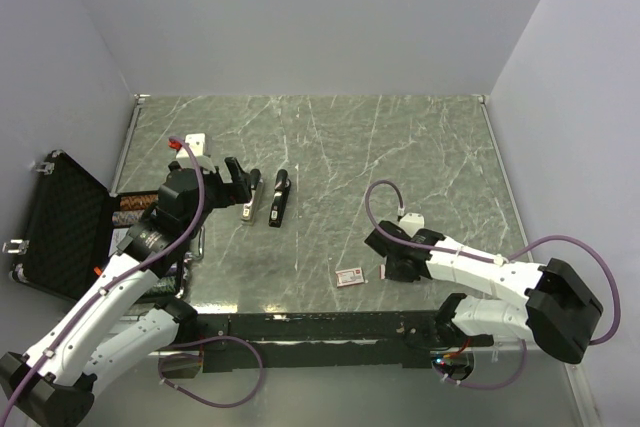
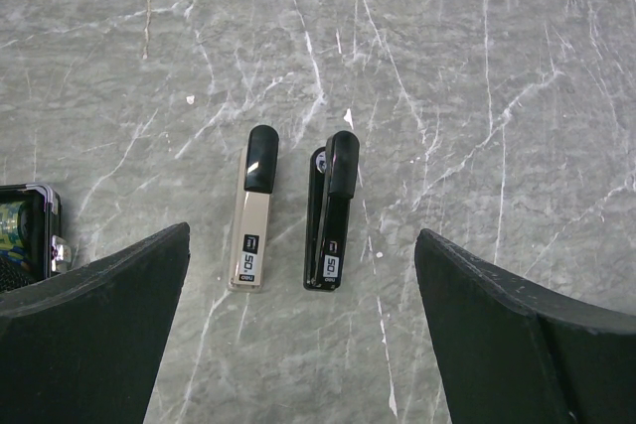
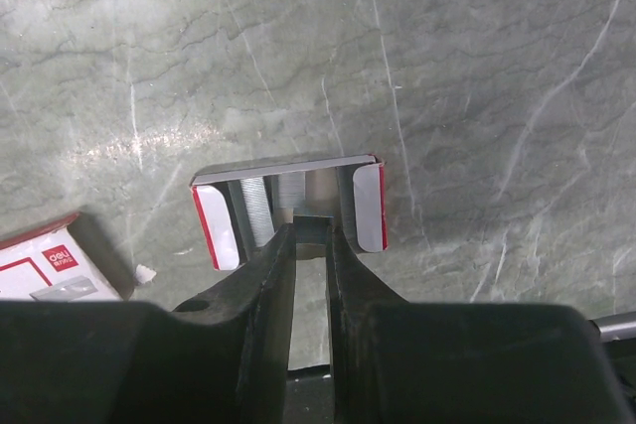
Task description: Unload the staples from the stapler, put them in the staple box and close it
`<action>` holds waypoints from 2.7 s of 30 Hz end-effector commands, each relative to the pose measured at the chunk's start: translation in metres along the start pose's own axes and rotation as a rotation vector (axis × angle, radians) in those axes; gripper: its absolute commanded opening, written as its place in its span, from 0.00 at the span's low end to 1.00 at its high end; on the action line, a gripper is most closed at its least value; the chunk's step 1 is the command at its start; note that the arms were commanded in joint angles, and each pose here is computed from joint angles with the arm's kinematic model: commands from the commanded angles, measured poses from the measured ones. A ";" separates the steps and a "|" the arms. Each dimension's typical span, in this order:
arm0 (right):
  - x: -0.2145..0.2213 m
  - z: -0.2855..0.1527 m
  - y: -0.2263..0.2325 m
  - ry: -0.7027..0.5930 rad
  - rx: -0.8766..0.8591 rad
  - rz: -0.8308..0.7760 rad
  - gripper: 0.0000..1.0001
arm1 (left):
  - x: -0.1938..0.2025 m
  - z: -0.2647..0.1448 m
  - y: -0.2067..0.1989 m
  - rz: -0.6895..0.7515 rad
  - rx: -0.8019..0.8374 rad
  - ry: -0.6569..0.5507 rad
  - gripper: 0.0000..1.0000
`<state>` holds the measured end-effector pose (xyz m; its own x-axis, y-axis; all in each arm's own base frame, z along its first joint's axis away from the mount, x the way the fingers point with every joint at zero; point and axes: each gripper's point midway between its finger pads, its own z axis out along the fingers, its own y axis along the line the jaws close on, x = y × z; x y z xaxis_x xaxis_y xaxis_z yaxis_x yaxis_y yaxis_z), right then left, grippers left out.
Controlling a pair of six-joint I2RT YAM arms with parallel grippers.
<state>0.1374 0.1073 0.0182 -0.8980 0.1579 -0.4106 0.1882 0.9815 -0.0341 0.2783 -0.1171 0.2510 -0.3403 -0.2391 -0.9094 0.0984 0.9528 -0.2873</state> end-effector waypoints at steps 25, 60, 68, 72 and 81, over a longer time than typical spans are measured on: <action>-0.012 -0.018 -0.001 -0.037 -0.028 0.041 0.32 | -0.012 0.002 -0.007 -0.024 0.038 -0.035 0.99; -0.021 0.002 0.000 -0.066 0.013 0.043 0.00 | -0.010 0.003 -0.007 -0.021 0.037 -0.025 0.99; -0.017 0.005 0.000 -0.049 0.021 0.042 0.00 | -0.010 0.003 -0.007 -0.022 0.039 -0.025 0.99; -0.015 0.005 0.000 -0.044 0.009 0.045 0.00 | -0.010 0.004 -0.008 -0.022 0.040 -0.025 0.99; -0.012 0.005 0.000 -0.034 0.000 0.047 0.00 | -0.011 0.003 -0.008 -0.023 0.042 -0.029 0.99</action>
<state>0.1485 0.1046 0.0169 -0.8838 0.1808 -0.4315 0.2171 0.9755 -0.0359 0.2799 -0.1201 0.2479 -0.3574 -0.2376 -0.9032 0.1136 0.9489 -0.2946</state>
